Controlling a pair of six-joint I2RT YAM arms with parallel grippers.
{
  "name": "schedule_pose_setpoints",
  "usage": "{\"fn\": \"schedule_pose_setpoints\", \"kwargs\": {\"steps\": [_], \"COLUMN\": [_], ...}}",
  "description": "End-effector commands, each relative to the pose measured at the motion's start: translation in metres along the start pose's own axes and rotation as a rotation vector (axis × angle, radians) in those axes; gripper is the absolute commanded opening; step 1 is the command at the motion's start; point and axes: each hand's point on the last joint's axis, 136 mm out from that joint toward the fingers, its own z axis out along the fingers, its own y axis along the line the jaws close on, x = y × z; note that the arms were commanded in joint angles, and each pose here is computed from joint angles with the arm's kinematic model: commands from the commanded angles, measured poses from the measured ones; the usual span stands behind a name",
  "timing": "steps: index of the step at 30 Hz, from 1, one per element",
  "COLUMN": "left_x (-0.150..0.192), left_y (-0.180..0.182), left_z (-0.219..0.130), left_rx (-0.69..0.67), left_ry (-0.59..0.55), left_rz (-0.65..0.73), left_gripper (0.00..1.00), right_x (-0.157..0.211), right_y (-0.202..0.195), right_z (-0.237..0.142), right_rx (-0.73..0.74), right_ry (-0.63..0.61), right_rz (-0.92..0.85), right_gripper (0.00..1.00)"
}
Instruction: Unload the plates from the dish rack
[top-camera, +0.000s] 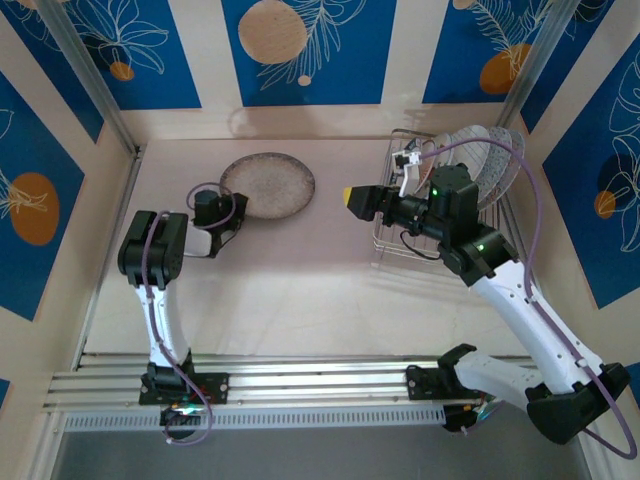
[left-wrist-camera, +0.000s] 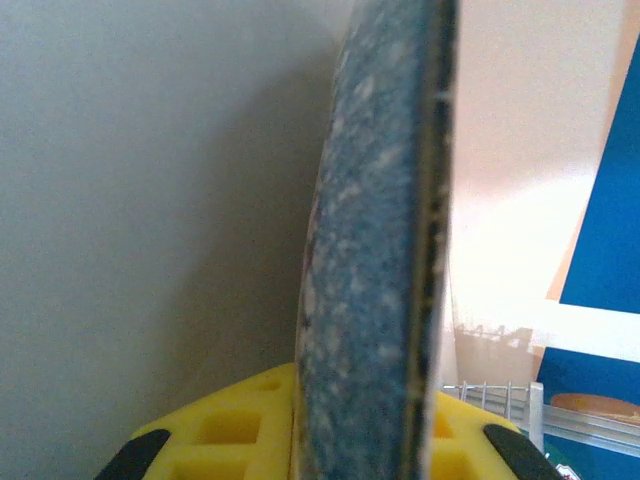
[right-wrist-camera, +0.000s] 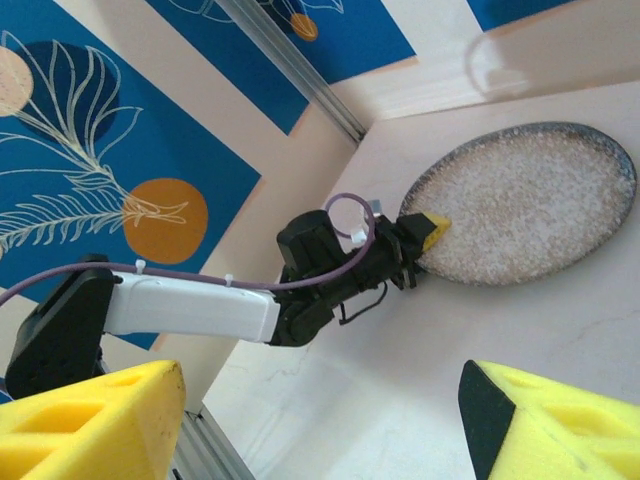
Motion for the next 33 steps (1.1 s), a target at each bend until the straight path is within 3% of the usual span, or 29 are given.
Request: {"fn": "schedule_pose_setpoints", "kwargs": {"steps": [1, 13, 19, 33], "left_x": [-0.021, -0.033, -0.033, -0.030], "left_y": [-0.069, -0.044, -0.037, -0.019], "left_z": [-0.002, 0.008, 0.013, 0.005], "left_rx": [0.227, 0.125, 0.079, -0.090], "left_ry": [-0.022, 0.015, 0.042, 0.082], "left_rz": [0.066, 0.040, 0.024, -0.014], "left_gripper": [0.00, 0.11, 0.24, 0.39], "right_x": [-0.003, -0.007, -0.006, -0.006], "right_y": [-0.002, 0.001, 0.000, -0.008], "right_z": [0.002, 0.009, 0.006, 0.007], "right_rx": [0.032, 0.033, 0.047, 0.103], "right_ry": [0.000, 0.007, 0.006, 0.022], "right_rz": [-0.012, -0.011, -0.010, 0.006], "right_gripper": [0.74, 0.74, 0.74, 0.74]}}
